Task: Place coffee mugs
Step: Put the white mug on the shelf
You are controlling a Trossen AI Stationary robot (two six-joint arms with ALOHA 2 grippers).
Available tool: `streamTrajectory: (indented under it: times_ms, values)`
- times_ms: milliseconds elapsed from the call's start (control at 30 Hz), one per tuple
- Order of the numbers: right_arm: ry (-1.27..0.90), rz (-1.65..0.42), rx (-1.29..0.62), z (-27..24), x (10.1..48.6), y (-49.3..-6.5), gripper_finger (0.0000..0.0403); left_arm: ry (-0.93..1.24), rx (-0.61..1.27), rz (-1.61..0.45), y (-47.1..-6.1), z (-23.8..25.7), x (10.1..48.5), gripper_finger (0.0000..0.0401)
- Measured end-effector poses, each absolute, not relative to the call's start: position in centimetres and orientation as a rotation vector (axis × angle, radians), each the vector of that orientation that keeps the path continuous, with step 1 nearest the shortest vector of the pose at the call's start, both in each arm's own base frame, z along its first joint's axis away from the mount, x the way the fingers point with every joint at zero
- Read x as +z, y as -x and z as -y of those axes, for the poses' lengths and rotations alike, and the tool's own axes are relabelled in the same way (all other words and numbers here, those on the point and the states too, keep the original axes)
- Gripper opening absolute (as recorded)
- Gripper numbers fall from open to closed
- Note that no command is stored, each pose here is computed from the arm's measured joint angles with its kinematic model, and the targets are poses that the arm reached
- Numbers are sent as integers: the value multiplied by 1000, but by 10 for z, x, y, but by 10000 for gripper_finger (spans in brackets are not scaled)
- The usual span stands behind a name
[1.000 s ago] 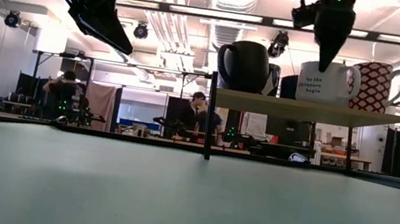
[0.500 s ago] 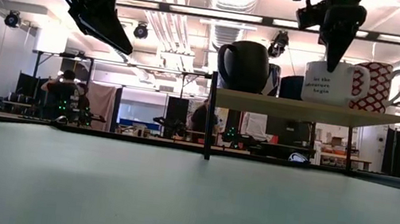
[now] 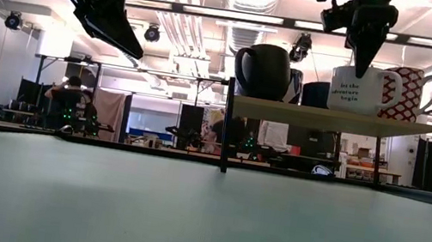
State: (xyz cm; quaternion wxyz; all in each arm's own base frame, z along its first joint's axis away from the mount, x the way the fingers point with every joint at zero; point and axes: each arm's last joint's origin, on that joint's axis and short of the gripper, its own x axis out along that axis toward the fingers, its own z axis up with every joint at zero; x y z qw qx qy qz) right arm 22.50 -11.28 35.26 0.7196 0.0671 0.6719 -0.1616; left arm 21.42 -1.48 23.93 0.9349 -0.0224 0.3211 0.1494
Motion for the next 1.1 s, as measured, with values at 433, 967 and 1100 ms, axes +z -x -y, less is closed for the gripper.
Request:
streamTrajectory:
  times_ms: [433, 967, 1100]
  values:
    - [-129, -1489, -378, 114, 353, -225, 20, 46, 306, -656, -214, 15, 239, 95]
    - [-114, -1492, -383, 114, 353, -225, 35, 46, 306, -656, -214, 15, 239, 95]
    - [-95, -1498, -397, 115, 353, -225, 54, 46, 306, -656, -214, 15, 239, 95]
